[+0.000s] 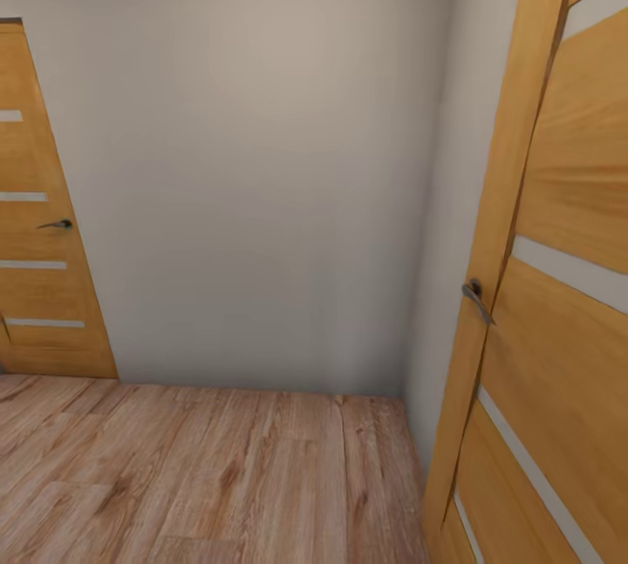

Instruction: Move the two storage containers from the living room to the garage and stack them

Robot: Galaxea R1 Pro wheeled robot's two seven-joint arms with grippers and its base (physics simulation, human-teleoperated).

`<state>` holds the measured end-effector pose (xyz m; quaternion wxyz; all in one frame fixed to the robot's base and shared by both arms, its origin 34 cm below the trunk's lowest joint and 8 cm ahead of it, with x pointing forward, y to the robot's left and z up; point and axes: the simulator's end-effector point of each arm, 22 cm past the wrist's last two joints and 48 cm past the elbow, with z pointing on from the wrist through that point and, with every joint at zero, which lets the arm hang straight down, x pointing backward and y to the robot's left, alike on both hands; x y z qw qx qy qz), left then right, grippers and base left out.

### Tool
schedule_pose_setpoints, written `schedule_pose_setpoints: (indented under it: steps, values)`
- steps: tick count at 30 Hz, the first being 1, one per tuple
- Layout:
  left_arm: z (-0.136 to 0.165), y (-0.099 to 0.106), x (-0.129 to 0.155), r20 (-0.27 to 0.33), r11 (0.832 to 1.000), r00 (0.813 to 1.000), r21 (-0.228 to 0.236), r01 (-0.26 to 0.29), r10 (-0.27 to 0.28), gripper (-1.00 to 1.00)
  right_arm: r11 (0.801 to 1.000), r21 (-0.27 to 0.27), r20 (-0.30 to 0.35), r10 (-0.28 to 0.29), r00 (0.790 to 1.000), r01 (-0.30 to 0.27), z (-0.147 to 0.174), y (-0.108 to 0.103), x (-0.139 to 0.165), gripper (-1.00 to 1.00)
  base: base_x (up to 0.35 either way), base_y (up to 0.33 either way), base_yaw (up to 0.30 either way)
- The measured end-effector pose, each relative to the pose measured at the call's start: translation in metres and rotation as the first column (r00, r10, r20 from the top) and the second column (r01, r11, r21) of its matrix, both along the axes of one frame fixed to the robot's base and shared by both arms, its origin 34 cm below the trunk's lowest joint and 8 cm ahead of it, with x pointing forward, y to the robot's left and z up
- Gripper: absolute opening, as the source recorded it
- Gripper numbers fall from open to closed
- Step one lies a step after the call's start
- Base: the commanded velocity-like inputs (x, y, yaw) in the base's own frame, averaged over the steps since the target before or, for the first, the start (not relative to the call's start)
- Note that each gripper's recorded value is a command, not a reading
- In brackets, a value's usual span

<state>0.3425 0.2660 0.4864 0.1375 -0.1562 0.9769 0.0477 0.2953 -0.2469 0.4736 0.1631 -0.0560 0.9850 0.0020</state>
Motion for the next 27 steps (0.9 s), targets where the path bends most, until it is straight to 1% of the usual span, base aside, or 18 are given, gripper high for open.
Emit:
schedule_pose_setpoints:
  steps: [15,19,27]
  values:
    - [0.0000,0.0018,0.0000,0.000,1.000,1.000,0.002,-0.001,0.001,1.00,1.000,0.000,0.001,0.000,1.000,0.000,0.0001,0.0000,0.0003,1.00,0.320,0.000,0.007]
    - [0.0000,0.0019,-0.0001,0.000,1.000,1.000,0.002,-0.001,0.001,1.00,1.000,0.000,0.003,0.002,1.000,-0.002,0.0002,0.0002,0.0006,1.00,0.321,0.000,0.195]
    - [0.0000,0.0019,0.0000,0.000,1.000,1.000,0.002,0.000,0.000,1.00,1.000,0.000,0.003,0.002,1.000,-0.002,0.0002,0.0002,0.0007,1.00,0.321,0.000,0.260]
